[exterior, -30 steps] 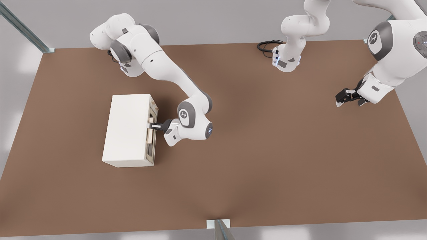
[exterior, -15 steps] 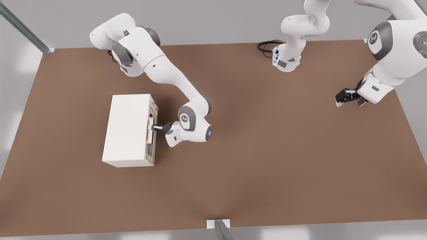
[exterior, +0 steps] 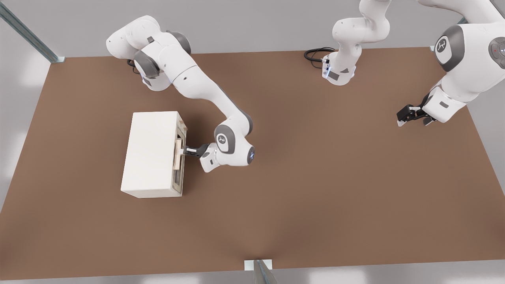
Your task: Keep left arm still and open the oven door with right arm
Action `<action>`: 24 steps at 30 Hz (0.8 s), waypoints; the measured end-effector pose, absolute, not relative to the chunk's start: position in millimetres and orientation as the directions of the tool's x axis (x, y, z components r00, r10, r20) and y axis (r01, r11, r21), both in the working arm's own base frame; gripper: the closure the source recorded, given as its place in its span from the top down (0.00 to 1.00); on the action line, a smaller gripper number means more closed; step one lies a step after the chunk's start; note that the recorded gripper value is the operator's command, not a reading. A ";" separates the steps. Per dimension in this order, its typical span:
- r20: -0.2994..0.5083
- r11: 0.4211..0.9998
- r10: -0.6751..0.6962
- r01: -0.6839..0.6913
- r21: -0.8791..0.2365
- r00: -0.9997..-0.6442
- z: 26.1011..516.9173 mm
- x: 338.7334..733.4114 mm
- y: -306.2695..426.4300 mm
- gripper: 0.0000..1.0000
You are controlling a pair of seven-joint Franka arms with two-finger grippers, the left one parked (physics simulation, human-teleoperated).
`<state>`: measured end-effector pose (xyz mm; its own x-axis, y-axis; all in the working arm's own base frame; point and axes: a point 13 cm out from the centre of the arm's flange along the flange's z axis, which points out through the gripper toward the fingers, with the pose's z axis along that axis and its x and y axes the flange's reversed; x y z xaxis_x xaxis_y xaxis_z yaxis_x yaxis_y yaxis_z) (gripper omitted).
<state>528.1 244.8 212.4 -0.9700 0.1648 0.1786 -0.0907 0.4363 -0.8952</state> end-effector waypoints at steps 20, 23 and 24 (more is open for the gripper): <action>0.174 0.412 0.128 -0.108 -0.905 -0.976 207.0 543.0 239.6 0.00; 0.156 0.488 0.082 -0.096 -0.867 -0.984 218.6 541.2 278.0 0.00; 0.162 0.529 0.070 -0.101 -0.842 -0.984 216.6 537.1 292.7 0.00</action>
<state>537.1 292.7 216.6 -0.9842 0.0701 0.1623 -0.1012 0.5291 -0.8425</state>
